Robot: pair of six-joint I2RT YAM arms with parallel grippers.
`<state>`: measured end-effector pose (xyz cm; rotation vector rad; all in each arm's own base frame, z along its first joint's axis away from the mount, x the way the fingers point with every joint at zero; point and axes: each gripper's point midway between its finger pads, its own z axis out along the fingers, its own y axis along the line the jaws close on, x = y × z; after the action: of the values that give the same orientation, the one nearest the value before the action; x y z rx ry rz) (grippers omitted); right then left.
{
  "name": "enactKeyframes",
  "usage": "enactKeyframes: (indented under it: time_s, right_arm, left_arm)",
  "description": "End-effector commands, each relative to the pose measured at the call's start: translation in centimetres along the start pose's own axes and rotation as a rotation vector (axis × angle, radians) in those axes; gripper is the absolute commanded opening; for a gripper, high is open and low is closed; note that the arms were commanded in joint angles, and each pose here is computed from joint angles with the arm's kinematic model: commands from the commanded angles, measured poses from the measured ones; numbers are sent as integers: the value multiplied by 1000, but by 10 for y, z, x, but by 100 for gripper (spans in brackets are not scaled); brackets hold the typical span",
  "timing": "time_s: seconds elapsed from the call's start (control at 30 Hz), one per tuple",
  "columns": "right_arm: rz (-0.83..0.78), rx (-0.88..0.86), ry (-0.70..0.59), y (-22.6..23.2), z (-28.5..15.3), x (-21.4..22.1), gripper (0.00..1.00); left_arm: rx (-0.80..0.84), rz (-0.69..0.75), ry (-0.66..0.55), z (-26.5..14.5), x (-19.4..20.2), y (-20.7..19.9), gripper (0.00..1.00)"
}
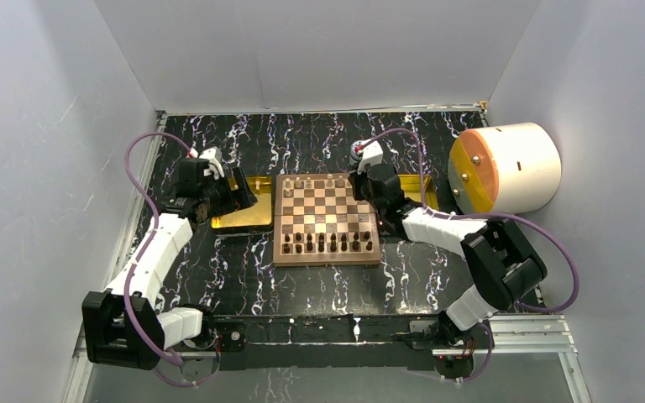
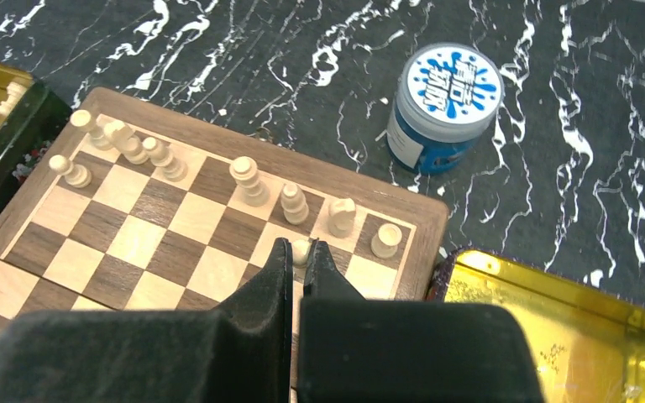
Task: Set up the chess pieces on the board
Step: Place the chess piece on the chessboard.
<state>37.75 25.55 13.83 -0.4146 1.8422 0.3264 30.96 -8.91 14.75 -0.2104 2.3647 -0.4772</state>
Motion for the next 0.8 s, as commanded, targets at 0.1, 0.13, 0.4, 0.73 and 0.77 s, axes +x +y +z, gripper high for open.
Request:
enactKeyframes:
  time_s: [0.1, 0.13, 0.4, 0.73, 0.77]
  right_arm:
    - [117, 58, -4, -21, 11, -3, 0]
    - [121, 71, -3, -25, 11, -1, 0]
    - [129, 116, 35, -36, 10, 23, 0]
    - [133, 152, 34, -42, 12, 38, 4]
    - [136, 153, 33, -43, 12, 40, 4]
  left_arm:
    - [-39, 72, -40, -6, 6, 14, 90]
    - [-37, 73, -43, -6, 7, 14, 90]
    - [-18, 86, -37, -6, 10, 12, 90]
    - [-6, 88, -48, -9, 8, 9, 91]
    - [-6, 88, -49, -9, 8, 9, 91]
